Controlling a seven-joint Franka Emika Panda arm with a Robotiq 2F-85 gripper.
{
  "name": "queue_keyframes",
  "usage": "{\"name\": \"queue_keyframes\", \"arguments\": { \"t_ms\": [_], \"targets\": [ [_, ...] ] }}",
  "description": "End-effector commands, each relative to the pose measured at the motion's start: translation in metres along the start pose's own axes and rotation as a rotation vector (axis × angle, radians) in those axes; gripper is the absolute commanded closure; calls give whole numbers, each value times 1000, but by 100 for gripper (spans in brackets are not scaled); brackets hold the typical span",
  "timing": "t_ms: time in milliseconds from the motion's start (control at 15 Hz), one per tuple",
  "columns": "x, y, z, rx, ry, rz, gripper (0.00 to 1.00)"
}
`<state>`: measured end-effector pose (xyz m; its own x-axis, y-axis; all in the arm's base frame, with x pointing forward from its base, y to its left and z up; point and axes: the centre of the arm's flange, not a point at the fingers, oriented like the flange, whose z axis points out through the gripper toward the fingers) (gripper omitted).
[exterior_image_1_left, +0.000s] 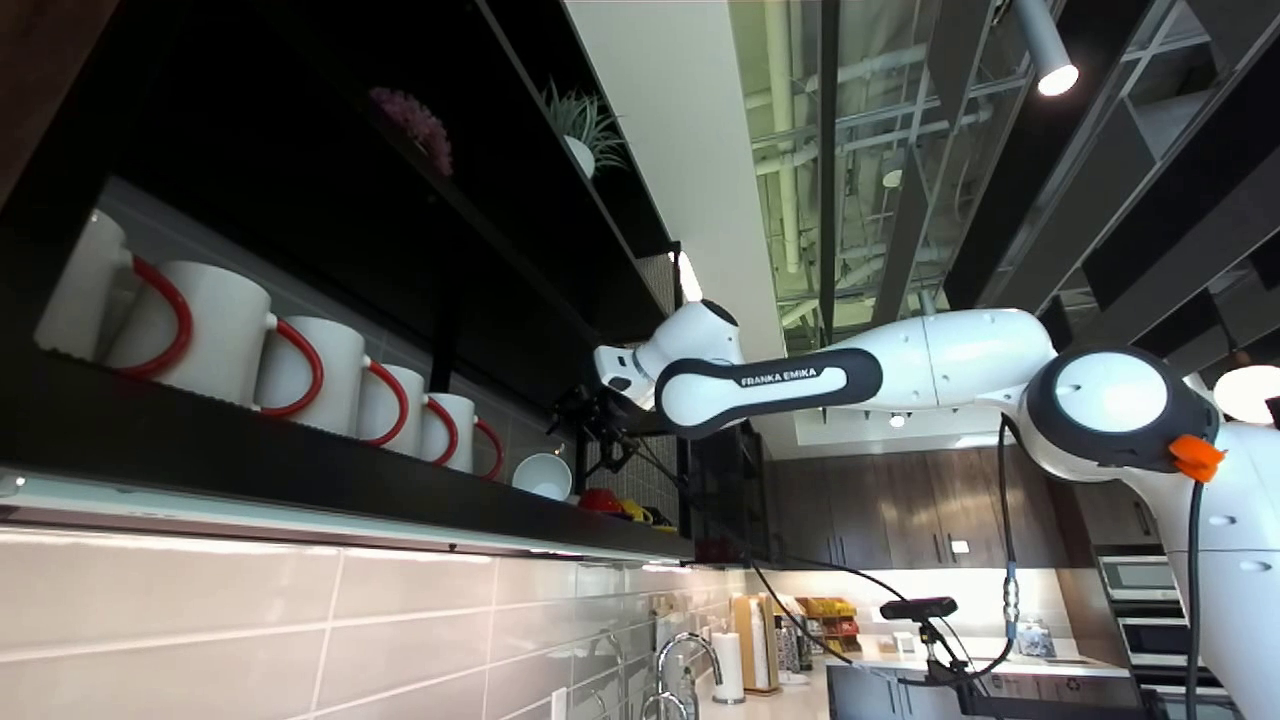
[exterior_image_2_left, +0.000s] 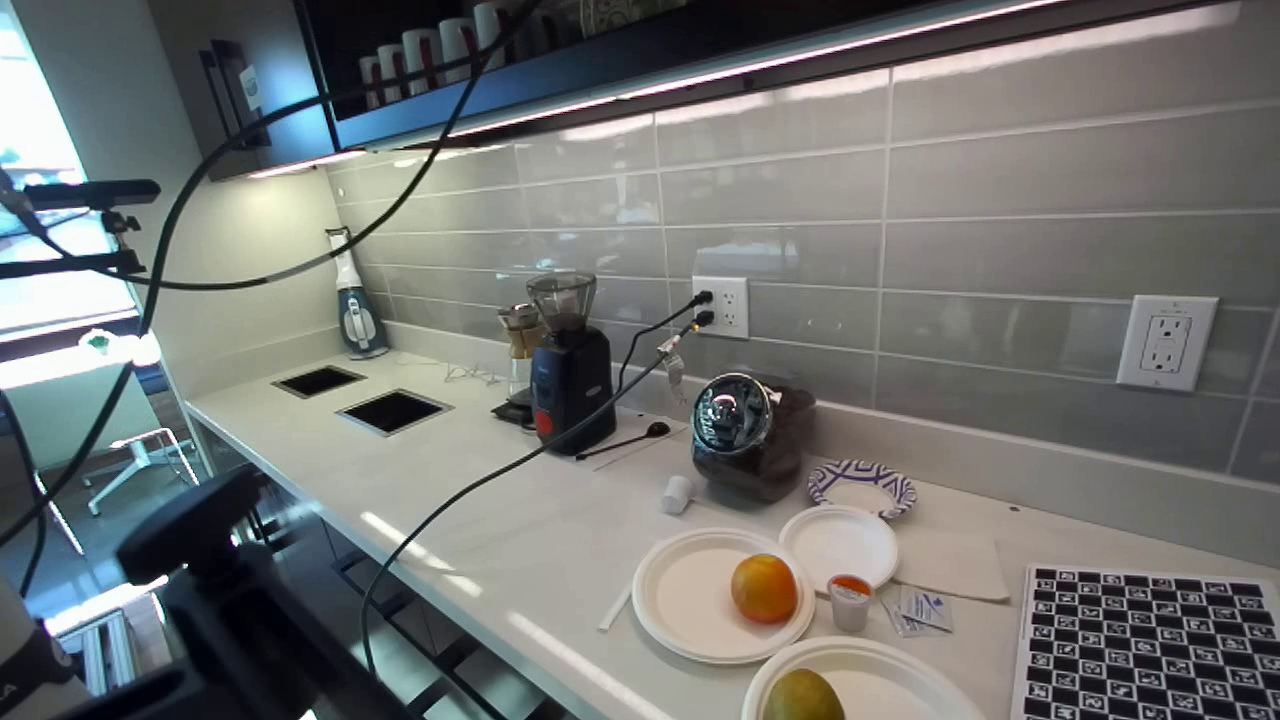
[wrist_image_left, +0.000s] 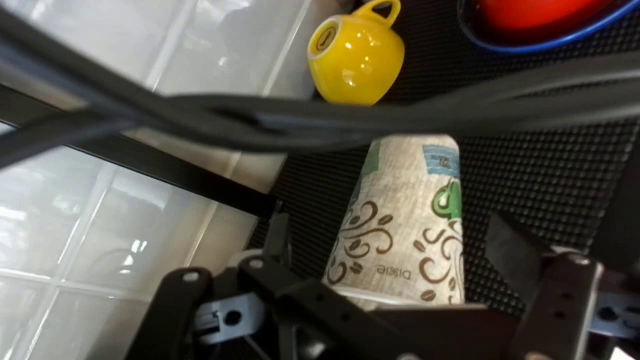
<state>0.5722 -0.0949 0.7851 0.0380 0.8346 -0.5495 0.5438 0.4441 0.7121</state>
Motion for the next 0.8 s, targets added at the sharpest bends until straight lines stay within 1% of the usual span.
{"name": "queue_keyframes", "arguments": {
  "t_ms": [0, 200, 333, 533, 733],
  "targets": [
    [-51, 21, -1, 50, 22, -36, 0],
    [-66, 16, 2, 85, 44, -45, 0],
    [-68, 12, 10, 89, 70, -47, 0],
    [-73, 13, 23, 60, 123, -29, 0],
    [-76, 19, 27, 24, 171, -5, 0]
  ]
}}
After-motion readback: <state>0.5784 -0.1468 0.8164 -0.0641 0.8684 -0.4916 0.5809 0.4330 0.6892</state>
